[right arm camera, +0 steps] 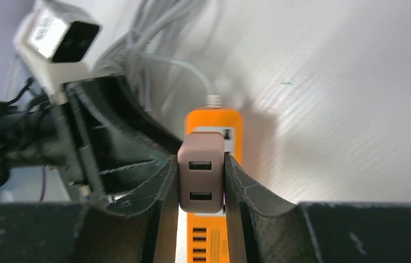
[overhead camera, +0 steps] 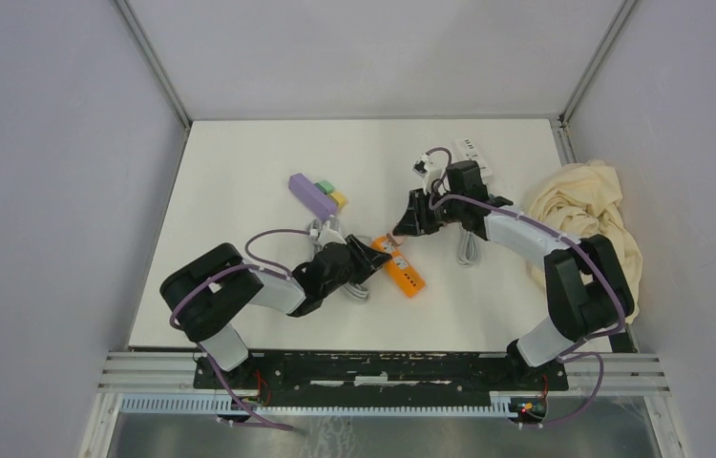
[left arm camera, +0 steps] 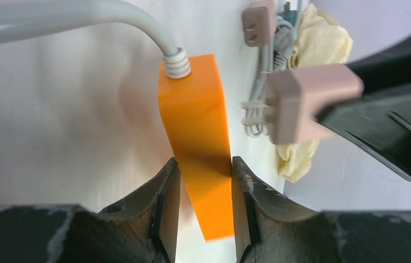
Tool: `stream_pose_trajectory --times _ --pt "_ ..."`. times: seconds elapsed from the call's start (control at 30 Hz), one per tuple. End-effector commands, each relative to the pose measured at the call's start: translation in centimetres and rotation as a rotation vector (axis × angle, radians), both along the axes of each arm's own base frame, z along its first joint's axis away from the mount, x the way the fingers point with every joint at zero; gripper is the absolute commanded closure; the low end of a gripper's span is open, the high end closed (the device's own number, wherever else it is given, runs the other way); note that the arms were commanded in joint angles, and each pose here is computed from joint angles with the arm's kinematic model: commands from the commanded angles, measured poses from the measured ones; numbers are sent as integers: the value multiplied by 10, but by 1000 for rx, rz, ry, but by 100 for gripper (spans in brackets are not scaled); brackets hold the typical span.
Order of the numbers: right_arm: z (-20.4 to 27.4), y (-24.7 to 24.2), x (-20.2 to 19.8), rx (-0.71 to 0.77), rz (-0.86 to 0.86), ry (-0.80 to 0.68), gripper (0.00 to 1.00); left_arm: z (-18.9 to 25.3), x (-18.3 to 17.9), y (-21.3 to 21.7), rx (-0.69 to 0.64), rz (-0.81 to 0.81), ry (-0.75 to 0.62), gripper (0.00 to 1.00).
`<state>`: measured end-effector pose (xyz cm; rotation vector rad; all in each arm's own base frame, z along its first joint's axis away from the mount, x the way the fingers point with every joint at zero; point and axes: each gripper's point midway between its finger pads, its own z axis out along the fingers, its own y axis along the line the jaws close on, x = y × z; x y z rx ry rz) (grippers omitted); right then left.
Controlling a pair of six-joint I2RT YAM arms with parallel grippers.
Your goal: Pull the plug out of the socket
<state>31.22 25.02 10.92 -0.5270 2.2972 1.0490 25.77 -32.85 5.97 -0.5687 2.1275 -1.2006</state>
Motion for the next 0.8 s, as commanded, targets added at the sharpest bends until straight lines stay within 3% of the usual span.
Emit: stream_pose_trajectory --times 0.0,0.13,0.47,0.67,0.77 --pt "72 15 -6 183 159 -117 100 -63 -6 46 306 34 73 97" --pt "83 7 -9 190 227 -151 100 -63 -6 45 307 28 70 97" --pt "41 -113 89 -221 -478 -271 100 -48 -6 29 280 -62 0 97" --pt "21 -157 110 -332 -652 -240 100 -37 -8 20 251 -126 -63 97" --pt "11 -167 115 -364 -681 -213 95 -31 -8 16 238 -149 -94 97"
